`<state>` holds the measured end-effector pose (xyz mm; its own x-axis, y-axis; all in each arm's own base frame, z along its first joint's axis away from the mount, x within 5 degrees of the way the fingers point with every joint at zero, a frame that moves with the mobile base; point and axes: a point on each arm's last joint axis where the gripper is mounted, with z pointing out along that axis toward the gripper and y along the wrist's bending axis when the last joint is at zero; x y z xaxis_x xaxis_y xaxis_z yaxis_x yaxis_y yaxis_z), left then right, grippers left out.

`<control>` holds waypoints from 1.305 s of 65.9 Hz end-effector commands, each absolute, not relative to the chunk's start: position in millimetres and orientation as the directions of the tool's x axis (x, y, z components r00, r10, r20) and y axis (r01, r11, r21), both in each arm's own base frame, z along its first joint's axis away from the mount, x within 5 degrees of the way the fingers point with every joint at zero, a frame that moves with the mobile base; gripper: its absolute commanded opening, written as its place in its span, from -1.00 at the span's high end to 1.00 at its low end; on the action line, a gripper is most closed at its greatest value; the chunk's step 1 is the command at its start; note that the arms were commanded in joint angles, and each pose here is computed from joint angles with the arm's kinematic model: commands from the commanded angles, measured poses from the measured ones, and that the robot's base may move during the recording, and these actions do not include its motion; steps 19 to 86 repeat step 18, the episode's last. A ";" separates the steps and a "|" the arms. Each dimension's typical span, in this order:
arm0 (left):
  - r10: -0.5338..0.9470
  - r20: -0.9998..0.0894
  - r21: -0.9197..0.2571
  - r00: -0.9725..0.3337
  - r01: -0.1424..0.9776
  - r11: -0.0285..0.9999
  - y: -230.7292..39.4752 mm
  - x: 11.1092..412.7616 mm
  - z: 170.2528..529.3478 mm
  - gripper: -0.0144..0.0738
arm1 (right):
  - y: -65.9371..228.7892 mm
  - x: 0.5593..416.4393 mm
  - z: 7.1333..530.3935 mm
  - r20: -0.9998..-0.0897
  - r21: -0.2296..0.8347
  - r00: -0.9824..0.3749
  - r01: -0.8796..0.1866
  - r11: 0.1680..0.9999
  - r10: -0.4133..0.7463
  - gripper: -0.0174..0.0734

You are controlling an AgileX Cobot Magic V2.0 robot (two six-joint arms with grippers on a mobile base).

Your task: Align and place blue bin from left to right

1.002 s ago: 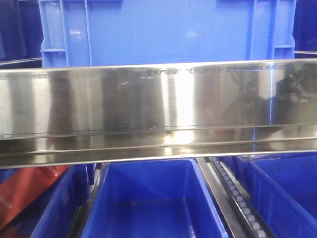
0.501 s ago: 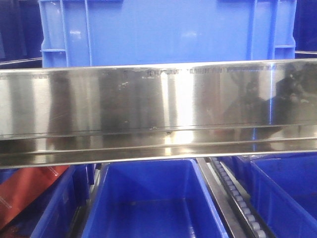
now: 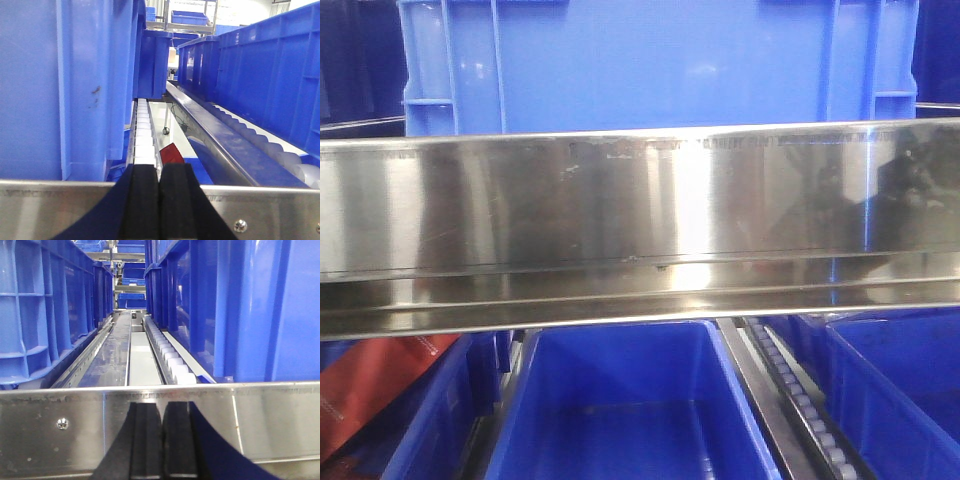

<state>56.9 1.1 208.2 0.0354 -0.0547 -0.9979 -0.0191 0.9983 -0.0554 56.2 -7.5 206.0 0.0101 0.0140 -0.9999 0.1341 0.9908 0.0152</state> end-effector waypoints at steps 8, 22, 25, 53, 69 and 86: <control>-0.048 -0.997 -0.050 0.060 -0.021 0.999 1.3 56.3 210.7 0.92 | -7.7 55.9 209.1 -0.999 0.009 0.042 0.137 0.991 0.003 0.97; -0.048 -0.997 -0.050 0.060 -0.021 0.999 1.3 56.3 210.7 0.92 | -7.7 55.9 209.1 -0.999 0.009 0.042 0.137 0.991 0.003 0.97; -0.048 -0.997 -0.050 0.060 -0.021 0.999 1.3 56.3 210.7 0.92 | -7.7 55.9 209.1 -0.999 0.009 0.042 0.137 0.991 0.003 0.97; -0.048 -0.997 -0.050 0.060 -0.021 0.999 1.3 56.3 210.7 0.92 | -7.7 55.9 209.1 -0.999 0.009 0.042 0.137 0.991 0.003 0.97; -0.048 -0.997 -0.050 0.060 -0.021 0.999 1.3 56.3 210.7 0.92 | -7.7 55.9 209.1 -0.999 0.009 0.042 0.137 0.991 0.003 0.97; -0.048 -0.997 -0.050 0.060 -0.021 0.999 1.3 56.3 210.7 0.92 | -7.7 55.9 209.1 -0.999 0.009 0.042 0.137 0.991 0.003 0.97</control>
